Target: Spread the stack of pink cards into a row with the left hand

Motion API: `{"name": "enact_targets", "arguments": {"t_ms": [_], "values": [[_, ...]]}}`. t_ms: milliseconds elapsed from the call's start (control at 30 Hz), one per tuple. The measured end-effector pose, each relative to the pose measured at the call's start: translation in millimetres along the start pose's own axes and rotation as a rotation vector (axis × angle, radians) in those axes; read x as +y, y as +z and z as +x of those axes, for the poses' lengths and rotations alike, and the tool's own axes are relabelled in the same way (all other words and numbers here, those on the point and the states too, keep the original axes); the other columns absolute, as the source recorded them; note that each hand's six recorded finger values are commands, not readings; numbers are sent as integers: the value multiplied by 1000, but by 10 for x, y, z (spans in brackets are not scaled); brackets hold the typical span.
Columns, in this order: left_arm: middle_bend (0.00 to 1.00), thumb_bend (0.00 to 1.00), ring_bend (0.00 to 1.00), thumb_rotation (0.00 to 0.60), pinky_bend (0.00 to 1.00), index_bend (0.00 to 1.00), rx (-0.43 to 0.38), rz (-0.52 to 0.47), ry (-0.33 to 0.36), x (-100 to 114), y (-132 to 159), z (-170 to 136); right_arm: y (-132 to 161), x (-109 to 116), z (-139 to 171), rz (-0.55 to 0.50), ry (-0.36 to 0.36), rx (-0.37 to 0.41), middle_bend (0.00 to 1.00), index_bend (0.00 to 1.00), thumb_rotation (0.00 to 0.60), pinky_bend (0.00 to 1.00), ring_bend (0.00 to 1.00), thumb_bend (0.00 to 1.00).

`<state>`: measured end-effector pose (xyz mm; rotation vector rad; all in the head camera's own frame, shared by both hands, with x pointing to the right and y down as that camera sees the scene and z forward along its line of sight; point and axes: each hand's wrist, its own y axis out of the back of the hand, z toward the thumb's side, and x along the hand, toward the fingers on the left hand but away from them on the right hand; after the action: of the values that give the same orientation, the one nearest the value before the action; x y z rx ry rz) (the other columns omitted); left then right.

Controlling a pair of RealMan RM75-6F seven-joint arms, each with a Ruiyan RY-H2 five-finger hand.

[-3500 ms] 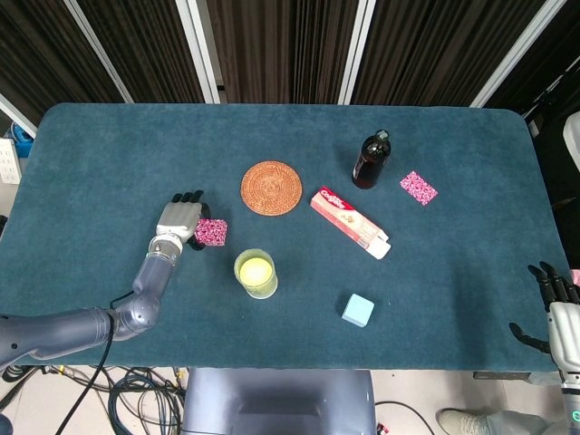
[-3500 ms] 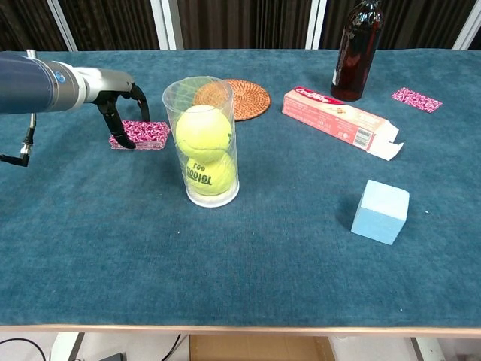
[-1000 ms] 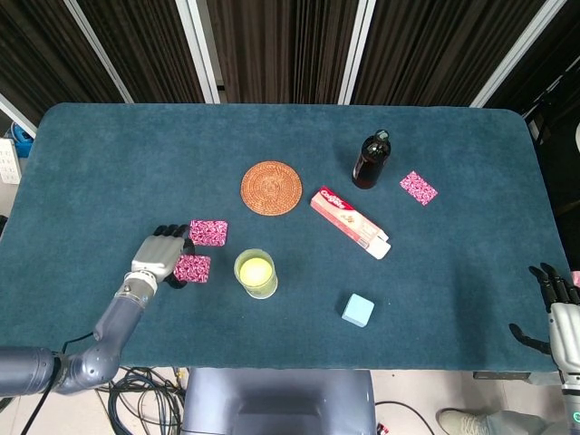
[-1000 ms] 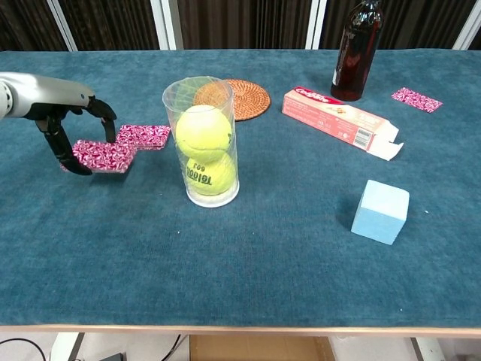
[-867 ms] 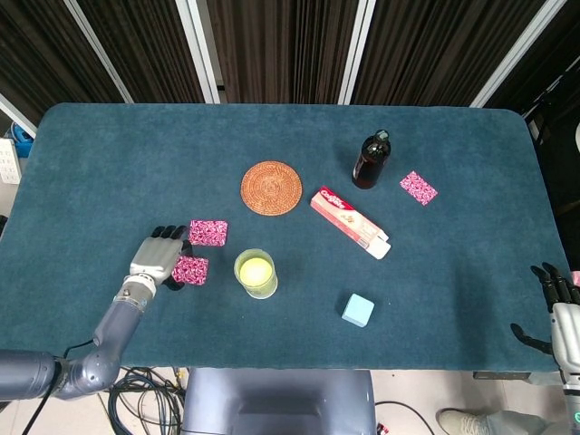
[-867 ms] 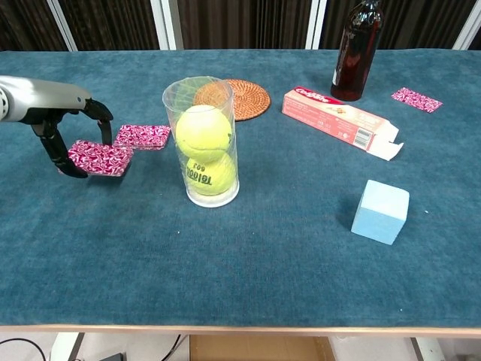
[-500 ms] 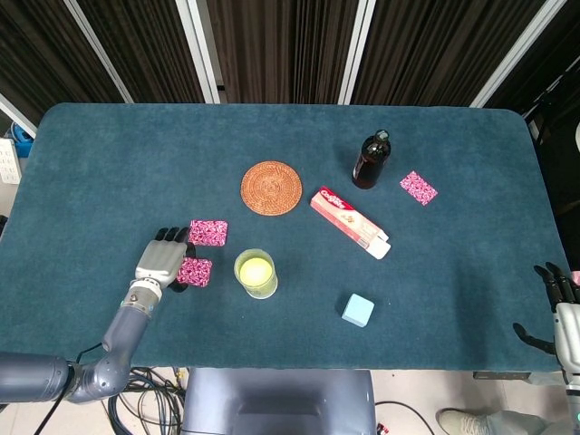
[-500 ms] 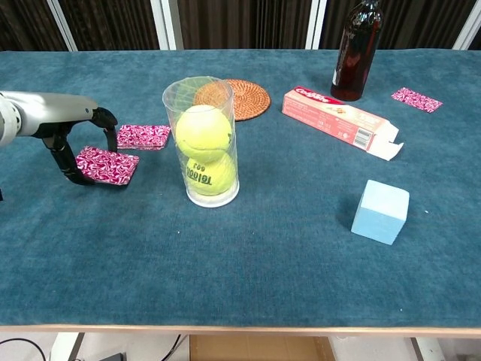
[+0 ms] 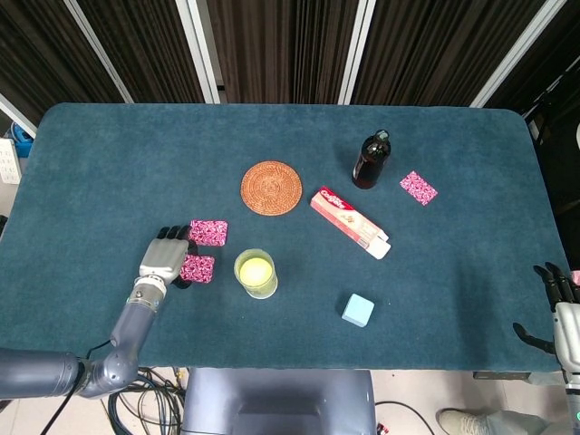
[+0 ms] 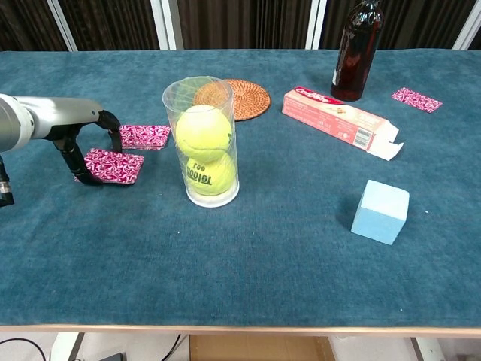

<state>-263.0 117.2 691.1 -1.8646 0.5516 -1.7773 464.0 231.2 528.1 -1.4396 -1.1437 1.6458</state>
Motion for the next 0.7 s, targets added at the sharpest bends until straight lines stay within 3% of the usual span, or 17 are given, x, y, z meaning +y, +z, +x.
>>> {"name": "enact_targets", "arguments": {"t_ms": [700], "values": [[105, 181, 0, 600, 0, 403, 11, 47, 7, -18, 70, 81, -17, 3, -4, 2, 1, -11, 81, 114, 600, 195, 147, 166]]}}
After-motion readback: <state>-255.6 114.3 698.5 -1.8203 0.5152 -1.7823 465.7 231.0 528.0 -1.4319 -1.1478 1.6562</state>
